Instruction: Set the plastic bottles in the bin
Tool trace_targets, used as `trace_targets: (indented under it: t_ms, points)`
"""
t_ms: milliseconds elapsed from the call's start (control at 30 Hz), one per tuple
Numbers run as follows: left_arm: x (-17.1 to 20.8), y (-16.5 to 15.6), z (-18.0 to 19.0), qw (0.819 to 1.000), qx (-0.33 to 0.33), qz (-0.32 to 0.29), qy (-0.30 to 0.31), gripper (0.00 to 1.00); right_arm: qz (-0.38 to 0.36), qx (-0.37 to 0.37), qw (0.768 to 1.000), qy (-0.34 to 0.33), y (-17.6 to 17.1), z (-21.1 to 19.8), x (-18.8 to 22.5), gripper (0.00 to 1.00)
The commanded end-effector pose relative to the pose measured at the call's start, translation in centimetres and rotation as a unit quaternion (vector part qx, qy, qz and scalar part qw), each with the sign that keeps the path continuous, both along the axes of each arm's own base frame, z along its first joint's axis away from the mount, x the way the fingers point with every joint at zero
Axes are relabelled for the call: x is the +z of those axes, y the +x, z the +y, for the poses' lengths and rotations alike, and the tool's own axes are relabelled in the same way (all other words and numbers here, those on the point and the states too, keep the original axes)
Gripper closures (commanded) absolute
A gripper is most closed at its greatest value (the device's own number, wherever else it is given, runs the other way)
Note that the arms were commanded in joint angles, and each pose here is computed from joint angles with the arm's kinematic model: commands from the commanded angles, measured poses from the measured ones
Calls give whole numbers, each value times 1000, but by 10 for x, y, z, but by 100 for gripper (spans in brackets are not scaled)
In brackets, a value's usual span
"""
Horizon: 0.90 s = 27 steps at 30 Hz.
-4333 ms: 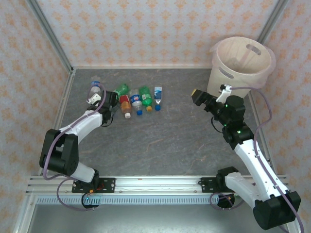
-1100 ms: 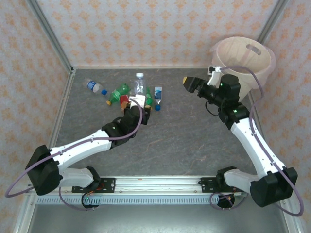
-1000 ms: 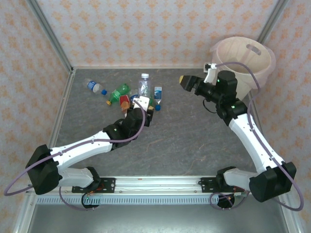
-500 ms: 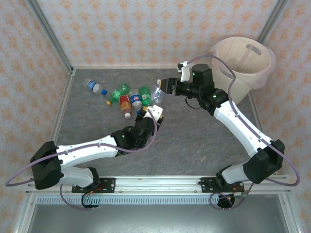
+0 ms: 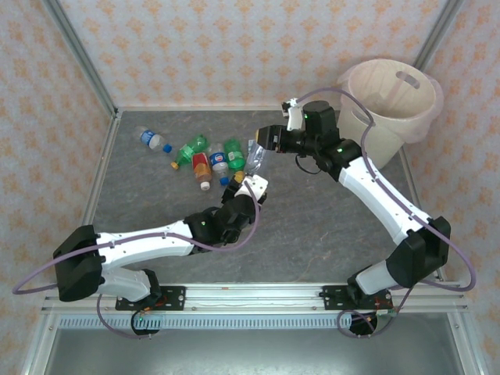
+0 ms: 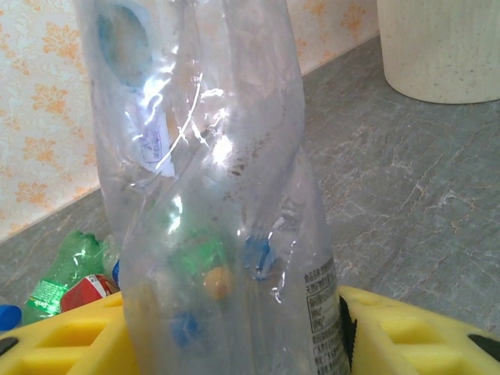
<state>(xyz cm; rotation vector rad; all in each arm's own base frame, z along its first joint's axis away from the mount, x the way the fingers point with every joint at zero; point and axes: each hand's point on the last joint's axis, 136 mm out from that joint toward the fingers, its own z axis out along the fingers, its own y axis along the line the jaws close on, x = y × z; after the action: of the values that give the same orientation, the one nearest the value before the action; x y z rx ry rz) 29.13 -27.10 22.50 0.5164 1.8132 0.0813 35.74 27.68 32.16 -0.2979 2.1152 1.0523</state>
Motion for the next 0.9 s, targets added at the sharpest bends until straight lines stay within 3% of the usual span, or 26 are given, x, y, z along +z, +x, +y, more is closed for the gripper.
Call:
trace_targets:
  t_ms: [0,233,433,633,867]
  points:
    - [11,3,-2,1000,12,-18,-4,44,-26,4,1000,13,-2,1,24,58]
    - [9,4,0,1000,23,-20,3,38,-29,0,999,24,-7,-2,29,75]
    - [17,3,6,999,36,-24,-18,1,-53,-39,997,33,-5,-15,43,76]
    - [48,-5,19,995,37,-39,-87,1,-81,-134,987,46,16,-62,69,79]
    - [84,-21,41,982,28,-53,-180,1,-115,-269,955,54,44,-141,103,79]
